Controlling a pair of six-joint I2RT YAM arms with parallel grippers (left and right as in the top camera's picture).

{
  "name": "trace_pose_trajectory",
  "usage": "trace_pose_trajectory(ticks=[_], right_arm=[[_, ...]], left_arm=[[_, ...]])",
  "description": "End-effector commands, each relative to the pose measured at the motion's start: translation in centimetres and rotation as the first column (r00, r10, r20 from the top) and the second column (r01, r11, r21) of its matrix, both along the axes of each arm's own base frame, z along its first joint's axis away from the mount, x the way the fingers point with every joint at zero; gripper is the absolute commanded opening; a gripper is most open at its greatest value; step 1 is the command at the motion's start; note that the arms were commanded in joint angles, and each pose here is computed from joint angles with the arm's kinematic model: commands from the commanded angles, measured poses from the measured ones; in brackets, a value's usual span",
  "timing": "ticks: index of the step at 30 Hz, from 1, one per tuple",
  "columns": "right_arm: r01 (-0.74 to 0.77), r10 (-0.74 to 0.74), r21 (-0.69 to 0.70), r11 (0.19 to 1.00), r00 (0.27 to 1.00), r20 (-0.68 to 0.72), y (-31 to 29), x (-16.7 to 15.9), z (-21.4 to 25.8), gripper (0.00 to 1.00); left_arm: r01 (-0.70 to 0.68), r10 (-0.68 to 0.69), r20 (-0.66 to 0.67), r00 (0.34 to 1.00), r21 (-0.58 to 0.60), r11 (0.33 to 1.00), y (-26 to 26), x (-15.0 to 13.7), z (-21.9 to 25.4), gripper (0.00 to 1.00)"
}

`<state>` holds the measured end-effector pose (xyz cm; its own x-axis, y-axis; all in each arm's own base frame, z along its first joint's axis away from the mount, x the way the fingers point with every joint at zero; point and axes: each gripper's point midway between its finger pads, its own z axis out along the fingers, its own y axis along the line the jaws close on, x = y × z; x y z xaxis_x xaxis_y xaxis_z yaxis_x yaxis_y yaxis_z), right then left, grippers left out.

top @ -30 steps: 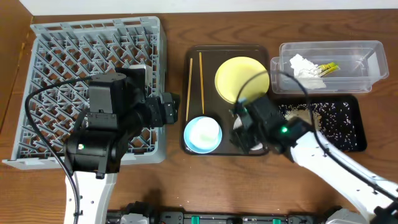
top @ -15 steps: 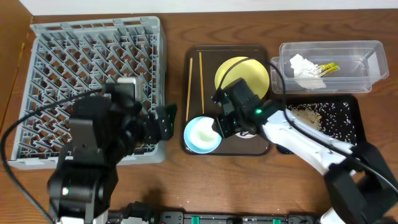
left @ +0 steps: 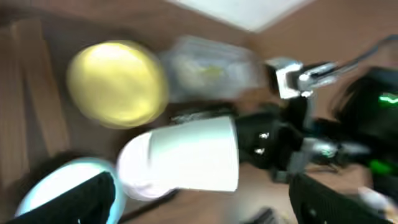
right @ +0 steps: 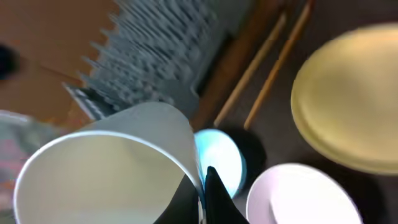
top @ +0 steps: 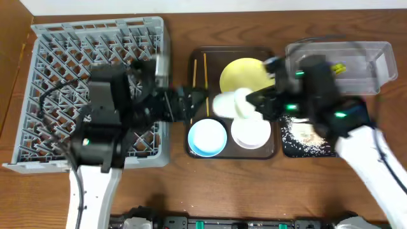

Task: Sort waste into correct bins and load items into the dishwasher
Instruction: 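Bring the white bowl left toward the left gripper, then grasp the white bowl with the left gripper and release with the right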

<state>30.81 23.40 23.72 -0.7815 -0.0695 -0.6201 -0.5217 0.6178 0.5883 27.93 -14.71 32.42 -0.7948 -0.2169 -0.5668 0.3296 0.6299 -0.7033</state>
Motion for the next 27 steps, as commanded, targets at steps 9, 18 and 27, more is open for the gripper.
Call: trace_pose_trajectory(ticks=[9,18,27], right_arm=[[-0.539,0.428,0.346,0.768,0.833,0.350,0.3,-5.8,11.0,0.01],[-0.541,0.400,0.325,0.776,0.820,0.410,1.6,-5.3,12.3,0.01],[-0.524,0.377,0.324,0.788,0.826,0.418,2.1,-5.0,12.7,0.01]], left_arm=[[0.505,-0.500,0.113,0.859,-0.359,0.785,-4.7,-4.7,5.7,0.91],[0.583,-0.575,0.136,0.807,-0.346,0.735,-6.6,-6.5,5.7,0.90],[0.599,-0.593,0.129,0.794,-0.328,0.731,-7.8,-7.1,5.4,0.67]])
